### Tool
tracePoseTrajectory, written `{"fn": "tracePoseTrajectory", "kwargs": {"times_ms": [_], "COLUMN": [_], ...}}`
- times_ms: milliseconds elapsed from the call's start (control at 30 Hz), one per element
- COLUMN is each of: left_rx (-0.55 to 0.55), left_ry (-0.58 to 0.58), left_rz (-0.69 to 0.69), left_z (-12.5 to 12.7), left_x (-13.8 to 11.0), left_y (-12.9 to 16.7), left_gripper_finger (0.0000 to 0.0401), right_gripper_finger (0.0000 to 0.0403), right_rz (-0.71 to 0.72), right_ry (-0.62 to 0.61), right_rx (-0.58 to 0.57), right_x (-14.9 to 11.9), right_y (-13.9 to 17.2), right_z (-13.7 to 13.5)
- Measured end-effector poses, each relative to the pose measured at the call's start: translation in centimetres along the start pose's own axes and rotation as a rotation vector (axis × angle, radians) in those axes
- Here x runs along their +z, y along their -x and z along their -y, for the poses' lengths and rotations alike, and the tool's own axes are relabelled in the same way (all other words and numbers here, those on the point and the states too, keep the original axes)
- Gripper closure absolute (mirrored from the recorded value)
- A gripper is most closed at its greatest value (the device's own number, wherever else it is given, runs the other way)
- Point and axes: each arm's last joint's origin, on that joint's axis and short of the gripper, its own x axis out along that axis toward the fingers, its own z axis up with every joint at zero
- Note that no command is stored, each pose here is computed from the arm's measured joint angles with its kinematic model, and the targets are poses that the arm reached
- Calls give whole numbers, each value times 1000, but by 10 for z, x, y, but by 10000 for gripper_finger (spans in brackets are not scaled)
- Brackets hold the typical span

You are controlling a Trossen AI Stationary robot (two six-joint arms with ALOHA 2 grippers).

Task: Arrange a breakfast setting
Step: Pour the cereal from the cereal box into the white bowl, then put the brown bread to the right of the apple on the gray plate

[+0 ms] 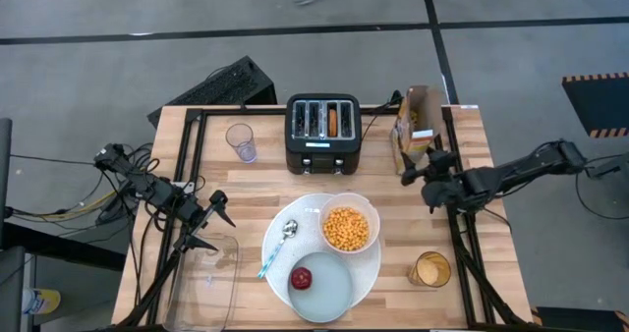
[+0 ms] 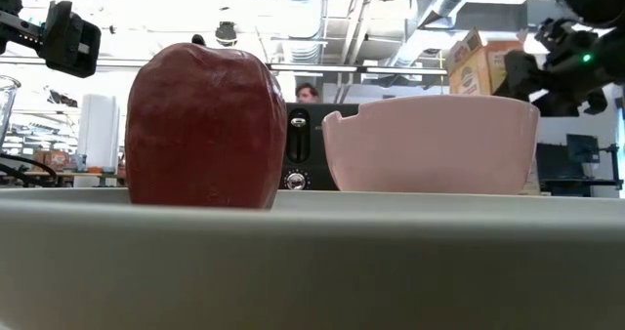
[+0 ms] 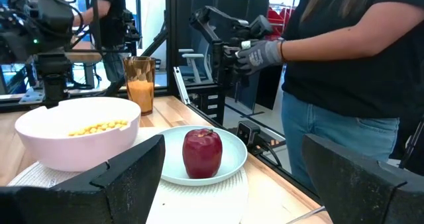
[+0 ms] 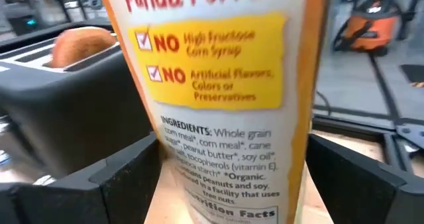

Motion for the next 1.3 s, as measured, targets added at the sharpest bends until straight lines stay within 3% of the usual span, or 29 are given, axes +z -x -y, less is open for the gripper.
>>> {"fn": "tracePoseTrajectory", "kwargs": {"times_ms": [633,833,1067,1300], "left_rx": [0,0,0,0], "left_ry": [0,0,0,0], "left_rz": [0,0,0,0], "left_z": [0,0,0,0], "left_x": [0,0,0,0], "left_y": [0,0,0,0], "left_gripper_finger": [62,62,62,62], "right_gripper_finger": [24,24,24,24], "right_rz": [-68,-249,-417,-481], "right_ry": [-120,-289,-404,-481], "right_rx": [212,351,452,606], "right_x": [48,57,54,59], "right_y": [25,32,38,49], "right_z": [23,26,23,11]}}
